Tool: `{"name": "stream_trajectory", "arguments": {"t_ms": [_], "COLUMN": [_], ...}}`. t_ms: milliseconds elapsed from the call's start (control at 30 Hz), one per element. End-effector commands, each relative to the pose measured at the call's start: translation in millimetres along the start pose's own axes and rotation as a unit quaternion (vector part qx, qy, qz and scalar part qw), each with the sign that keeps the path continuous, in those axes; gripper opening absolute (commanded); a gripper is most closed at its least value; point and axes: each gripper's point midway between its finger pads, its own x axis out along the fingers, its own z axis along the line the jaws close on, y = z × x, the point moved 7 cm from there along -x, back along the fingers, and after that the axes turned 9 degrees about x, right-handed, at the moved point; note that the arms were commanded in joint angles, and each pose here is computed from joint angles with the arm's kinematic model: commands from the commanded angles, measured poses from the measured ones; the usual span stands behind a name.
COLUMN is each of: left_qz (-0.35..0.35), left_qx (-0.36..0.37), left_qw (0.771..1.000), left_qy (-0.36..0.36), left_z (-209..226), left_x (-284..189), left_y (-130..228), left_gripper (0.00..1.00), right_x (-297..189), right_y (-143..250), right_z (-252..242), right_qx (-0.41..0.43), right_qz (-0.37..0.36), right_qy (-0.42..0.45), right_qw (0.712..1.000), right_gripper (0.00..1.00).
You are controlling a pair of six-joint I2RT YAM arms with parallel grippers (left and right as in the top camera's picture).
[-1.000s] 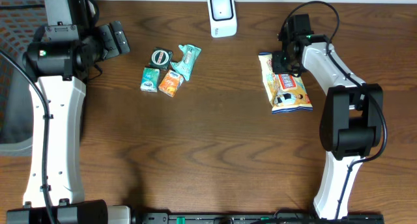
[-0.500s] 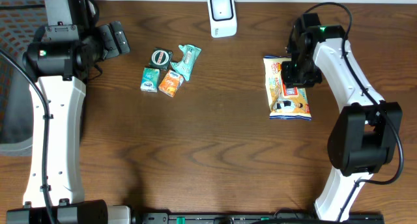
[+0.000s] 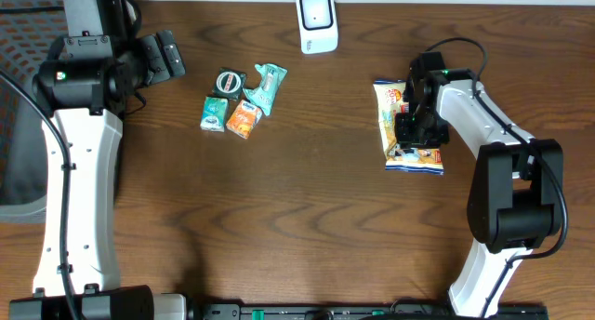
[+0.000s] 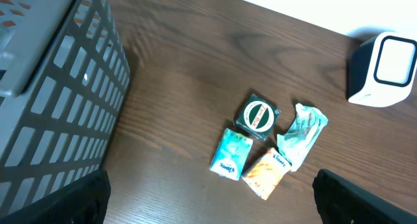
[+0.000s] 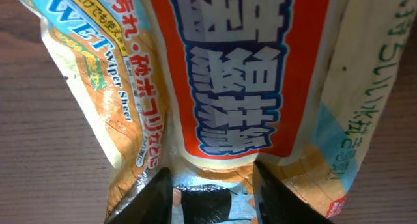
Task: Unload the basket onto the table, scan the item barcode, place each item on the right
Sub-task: 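Open the right gripper and raise it off the bag, then regrasp the top edge of the bag with the right gripper, then lift the bag to the scanner face, then swing it right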
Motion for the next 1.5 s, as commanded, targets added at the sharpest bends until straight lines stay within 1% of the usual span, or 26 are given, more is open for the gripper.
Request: {"name": "stream_trajectory", "arguments": {"t_ms": [0,33,67,167,233,333,433,500,567,667,767,833,933,1000,1033,1100,1167,1200,1233,1367,1467], "left_qz": [0.006,0.006,0.006,0.006,0.006,0.006,0.006,0.006,0.006,0.006,0.005,0.005,0.006,0.005,0.006,0.006,0.006,0.006,0.005,0.006,0.006], "left_qx": [-0.004,-0.004,-0.004,-0.004,-0.004,-0.004,-0.004,-0.004,-0.004,-0.004,-0.004,-0.004,-0.004,-0.004,-0.004,-0.004,-0.004,-0.004,-0.004,-0.004,-0.004], "left_qw": [1.000,1.000,1.000,1.000,1.000,1.000,1.000,1.000,1.000,1.000,1.000,1.000,1.000,1.000,1.000,1.000,1.000,1.000,1.000,1.000,1.000], "left_qy": [-0.007,-0.007,-0.007,-0.007,-0.007,-0.007,-0.007,-0.007,-0.007,-0.007,-0.007,-0.007,-0.007,-0.007,-0.007,-0.007,-0.007,-0.007,-0.007,-0.007,-0.007], "left_z": [1,1,1,1,1,1,1,1,1,1,1,1,1,1,1,1,1,1,1,1,1], "left_x": [3,3,3,3,3,3,3,3,3,3,3,3,3,3,3,3,3,3,3,3,3], "left_y": [2,2,2,2,2,2,2,2,2,2,2,2,2,2,2,2,2,2,2,2,2], "left_gripper": [0.98,0.98,0.98,0.98,0.98,0.98,0.98,0.98,0.98,0.98,0.98,0.98,0.98,0.98,0.98,0.98,0.98,0.98,0.98,0.98,0.98], "right_x": [-16,-27,-36,-63,-72,-73,-62,-52,-41,-21,0,14,30,38,41,47,51,52,53,50,38], "right_y": [-12,-20,-27,-52,-63,-74,-78,-79,-81,-82,-80,-78,-73,-70,-68,-63,-58,-57,-55,-56,-64], "right_z": [2,1,0,-13,-23,-39,-50,-53,-55,-57,-47,-44,-41,-37,-35,-31,-26,-23,-18,-3,11], "right_qx": [0.012,0.012,0.016,0.028,0.034,0.037,0.010,-0.013,-0.011,0.000,-0.006,-0.005,-0.002,-0.002,-0.003,-0.003,-0.006,-0.009,-0.012,0.027,0.020], "right_qz": [-0.022,-0.035,-0.048,-0.099,-0.122,-0.137,-0.120,-0.105,-0.089,-0.064,-0.032,-0.012,0.013,0.029,0.036,0.053,0.070,0.073,0.077,0.083,0.062], "right_qy": [0.002,-0.002,-0.003,-0.003,-0.007,-0.027,-0.076,-0.121,-0.158,-0.191,-0.244,-0.248,-0.248,-0.249,-0.248,-0.247,-0.245,-0.244,-0.244,-0.249,-0.287], "right_qw": [1.000,0.999,0.999,0.995,0.992,0.990,0.990,0.987,0.983,0.980,0.969,0.969,0.969,0.968,0.968,0.968,0.967,0.967,0.967,0.964,0.956], "right_gripper": [0.44,0.49,0.58,0.76,0.82,0.87,0.96,0.99,0.99,0.98,0.94,0.87,0.81,0.75,0.68,0.61,0.44,0.25,0.01,0.01,0.01]}}
